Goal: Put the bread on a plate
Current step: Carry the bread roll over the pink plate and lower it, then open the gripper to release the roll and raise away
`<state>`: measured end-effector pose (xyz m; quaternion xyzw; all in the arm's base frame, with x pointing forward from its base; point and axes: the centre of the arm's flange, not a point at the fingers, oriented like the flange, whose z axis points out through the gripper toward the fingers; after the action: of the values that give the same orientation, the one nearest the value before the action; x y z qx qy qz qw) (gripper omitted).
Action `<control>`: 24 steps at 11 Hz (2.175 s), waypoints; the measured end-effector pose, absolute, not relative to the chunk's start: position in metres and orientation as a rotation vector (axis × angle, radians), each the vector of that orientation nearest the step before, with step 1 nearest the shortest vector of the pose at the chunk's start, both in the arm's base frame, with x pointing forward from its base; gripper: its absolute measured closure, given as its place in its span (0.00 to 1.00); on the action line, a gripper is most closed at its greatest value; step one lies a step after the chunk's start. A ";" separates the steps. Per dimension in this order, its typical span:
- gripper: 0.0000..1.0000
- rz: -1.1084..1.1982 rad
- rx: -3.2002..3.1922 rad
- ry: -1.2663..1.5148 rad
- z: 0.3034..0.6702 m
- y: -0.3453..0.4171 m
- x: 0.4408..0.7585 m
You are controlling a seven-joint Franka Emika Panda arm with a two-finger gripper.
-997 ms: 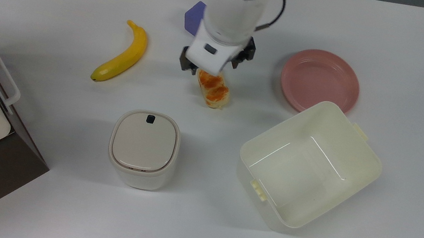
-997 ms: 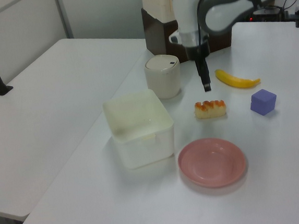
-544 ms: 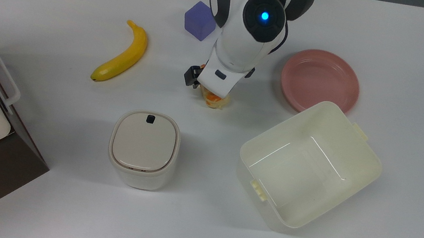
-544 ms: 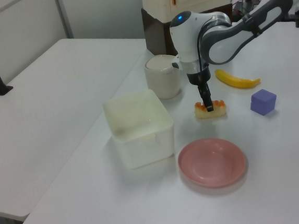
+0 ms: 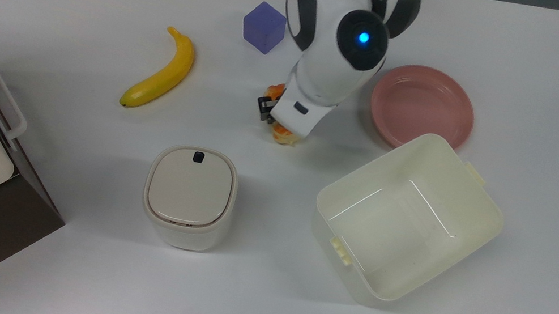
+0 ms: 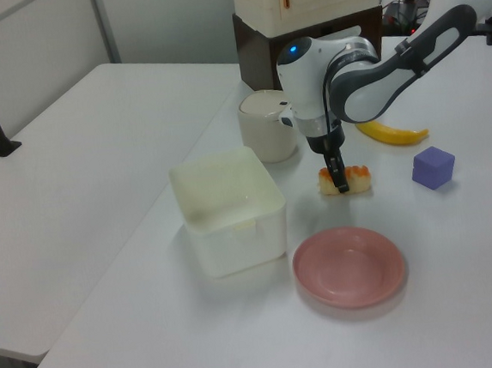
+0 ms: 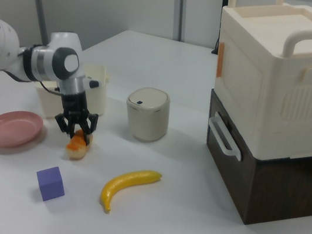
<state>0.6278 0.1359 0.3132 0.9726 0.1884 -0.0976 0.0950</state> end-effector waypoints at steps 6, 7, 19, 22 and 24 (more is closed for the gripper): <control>0.55 -0.093 2.965 0.527 0.431 0.224 0.598; 0.55 -0.079 2.962 0.521 0.431 0.272 0.578; 0.00 -0.044 2.992 0.260 0.382 0.385 0.552; 0.00 -0.008 2.987 0.038 0.494 0.297 0.563; 0.00 0.010 2.986 -0.106 0.545 0.204 0.577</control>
<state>0.5772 0.2036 0.5448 0.9964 -0.0353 0.0032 0.0766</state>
